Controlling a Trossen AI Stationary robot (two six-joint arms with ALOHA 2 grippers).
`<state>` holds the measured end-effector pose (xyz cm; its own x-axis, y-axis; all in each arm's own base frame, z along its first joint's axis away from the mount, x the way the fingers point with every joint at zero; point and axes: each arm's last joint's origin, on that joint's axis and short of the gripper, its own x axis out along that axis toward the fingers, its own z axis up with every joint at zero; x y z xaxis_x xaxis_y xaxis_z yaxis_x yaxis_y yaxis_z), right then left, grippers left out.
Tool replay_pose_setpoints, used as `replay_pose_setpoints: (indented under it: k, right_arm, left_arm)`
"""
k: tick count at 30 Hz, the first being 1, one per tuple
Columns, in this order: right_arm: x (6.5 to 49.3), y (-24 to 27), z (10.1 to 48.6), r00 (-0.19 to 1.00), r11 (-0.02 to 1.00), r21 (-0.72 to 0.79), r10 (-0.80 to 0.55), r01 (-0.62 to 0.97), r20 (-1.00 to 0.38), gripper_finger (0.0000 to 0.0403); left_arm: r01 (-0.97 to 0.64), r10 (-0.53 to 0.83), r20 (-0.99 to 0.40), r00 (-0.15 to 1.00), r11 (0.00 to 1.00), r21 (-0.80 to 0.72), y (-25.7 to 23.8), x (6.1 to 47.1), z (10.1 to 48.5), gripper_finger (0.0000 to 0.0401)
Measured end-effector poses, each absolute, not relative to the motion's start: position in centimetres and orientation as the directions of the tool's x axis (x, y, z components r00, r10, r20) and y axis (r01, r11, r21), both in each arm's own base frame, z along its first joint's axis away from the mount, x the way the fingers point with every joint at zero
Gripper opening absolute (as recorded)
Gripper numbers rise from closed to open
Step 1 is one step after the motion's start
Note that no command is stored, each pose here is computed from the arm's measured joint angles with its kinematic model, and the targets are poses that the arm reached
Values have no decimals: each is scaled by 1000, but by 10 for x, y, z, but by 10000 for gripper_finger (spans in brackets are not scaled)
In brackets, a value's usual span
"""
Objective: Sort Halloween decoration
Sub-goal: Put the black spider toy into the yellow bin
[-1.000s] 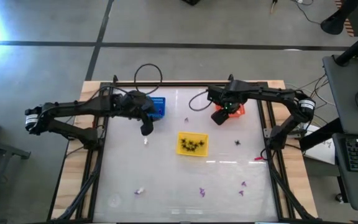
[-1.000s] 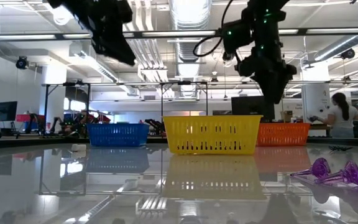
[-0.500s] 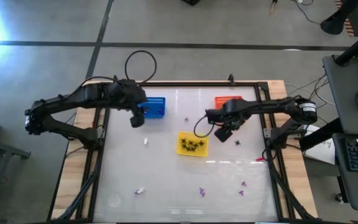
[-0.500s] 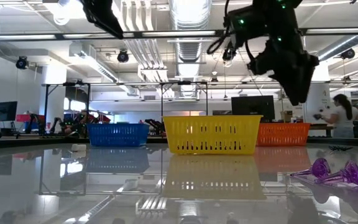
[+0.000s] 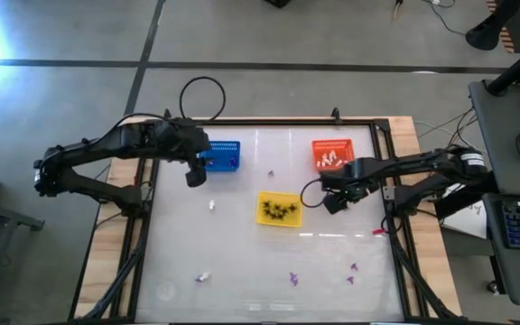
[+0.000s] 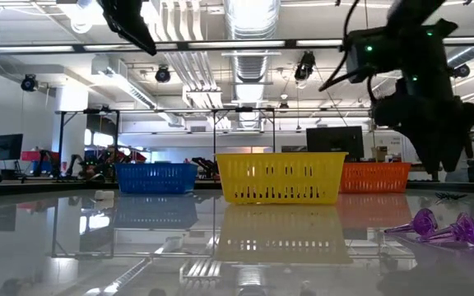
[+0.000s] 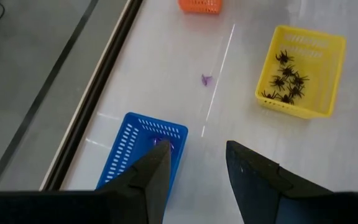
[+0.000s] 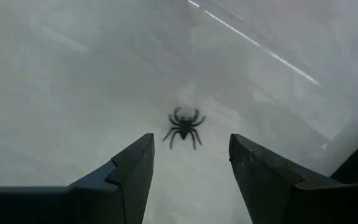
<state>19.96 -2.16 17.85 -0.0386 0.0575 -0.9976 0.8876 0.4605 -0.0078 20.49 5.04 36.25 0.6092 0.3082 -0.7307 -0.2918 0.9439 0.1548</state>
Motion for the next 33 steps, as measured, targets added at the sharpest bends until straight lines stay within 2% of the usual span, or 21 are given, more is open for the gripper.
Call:
replay_pose_setpoints:
  k: [8, 13, 19, 23, 31, 33]
  right_arm:
    - [185, -20, 163, 59, 395, 74, 49, 916, -997, 201]
    - [184, -19, 146, 48, 396, 67, 57, 916, -997, 201]
    - [184, -19, 132, -21, 392, 11, 76, 920, -997, 194]
    - [186, -19, 125, -37, 396, -1, 84, 918, -996, 155]
    - [191, -19, 121, -18, 402, 23, 98, 915, -995, 28]
    - [191, -19, 122, -5, 402, 34, 96, 915, -995, 15]
  left_arm:
    - [-296, 306, -740, 599, 943, 151, 51, 208, 359, 140]
    - [-313, 307, -738, 601, 940, 136, 51, 208, 359, 139]
    - [-333, 307, -737, 602, 936, 118, 51, 208, 359, 139]
    - [-341, 308, -734, 605, 934, 110, 51, 208, 359, 139]
    - [-351, 310, -726, 614, 931, 100, 51, 209, 360, 139]
    - [-351, 310, -726, 614, 931, 100, 51, 209, 360, 139]
